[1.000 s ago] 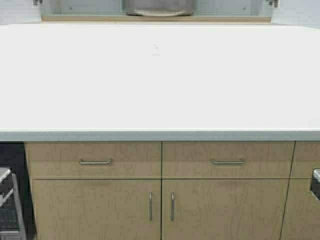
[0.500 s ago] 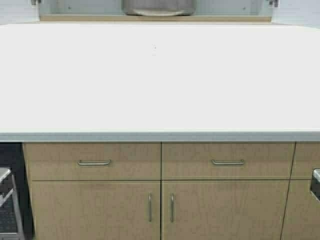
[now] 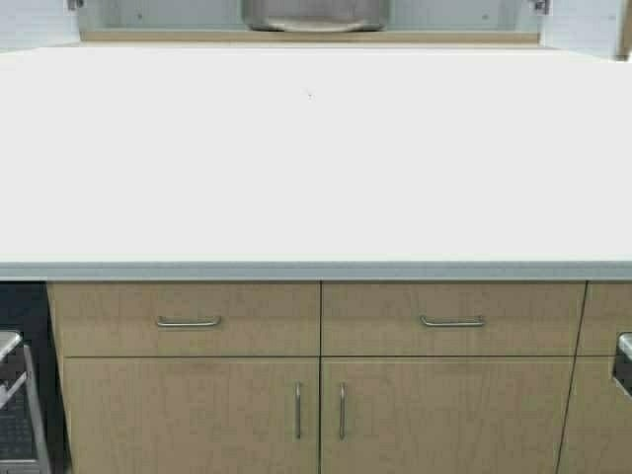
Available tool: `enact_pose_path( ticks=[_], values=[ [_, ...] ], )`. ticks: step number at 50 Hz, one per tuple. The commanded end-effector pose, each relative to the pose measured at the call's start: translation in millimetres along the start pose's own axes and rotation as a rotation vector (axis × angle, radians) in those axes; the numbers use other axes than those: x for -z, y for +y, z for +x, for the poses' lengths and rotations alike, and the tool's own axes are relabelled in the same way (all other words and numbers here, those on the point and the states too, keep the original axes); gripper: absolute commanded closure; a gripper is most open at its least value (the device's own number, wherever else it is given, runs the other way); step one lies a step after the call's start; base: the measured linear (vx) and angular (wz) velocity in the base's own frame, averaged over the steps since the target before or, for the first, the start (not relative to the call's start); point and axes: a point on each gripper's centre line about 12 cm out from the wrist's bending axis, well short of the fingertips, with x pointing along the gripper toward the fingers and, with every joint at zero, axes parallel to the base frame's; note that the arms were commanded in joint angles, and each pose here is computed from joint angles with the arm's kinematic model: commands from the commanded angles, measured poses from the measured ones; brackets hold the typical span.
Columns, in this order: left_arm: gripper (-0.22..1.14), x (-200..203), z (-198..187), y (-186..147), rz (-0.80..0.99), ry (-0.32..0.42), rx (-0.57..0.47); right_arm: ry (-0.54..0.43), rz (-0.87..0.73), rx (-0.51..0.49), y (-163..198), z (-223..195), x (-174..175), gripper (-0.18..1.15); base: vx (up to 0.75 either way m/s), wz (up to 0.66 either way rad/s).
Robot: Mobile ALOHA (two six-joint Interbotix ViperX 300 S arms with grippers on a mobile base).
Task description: Open the cabinet, put the pot inside, then close it
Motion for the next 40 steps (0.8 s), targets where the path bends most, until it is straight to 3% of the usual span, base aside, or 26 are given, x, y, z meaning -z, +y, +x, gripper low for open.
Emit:
enact_pose_path(
  ticks=[1,12,19,32,40],
  values=[
    [0.89,-10.2,-37.8,-19.0,0.006,-0.038,0.05,-0.048,-0.01,-0.091,35.1,-33.1,-14.0,0.91,0.0,0.0],
    [0.89,-7.3,-99.1,-42.6,0.055,-0.02,0.145,0.002,-0.015,-0.186,62.8,-83.8,18.3,0.91,0.02,0.02],
    [0.89,-10.1,-118.4,-60.6,0.096,-0.026,0.212,0.022,-0.001,-0.216,67.0,-111.7,35.4,0.91,0.04,0.05],
    [0.89,-21.2,-111.6,-68.4,0.096,-0.039,0.229,0.006,-0.016,-0.222,61.8,-153.4,39.4,0.91,0.06,0.02],
    [0.89,-31.6,-91.6,-79.0,0.076,-0.043,0.246,0.02,-0.022,-0.213,60.0,-155.9,41.9,0.91,0.07,0.0]
  ],
)
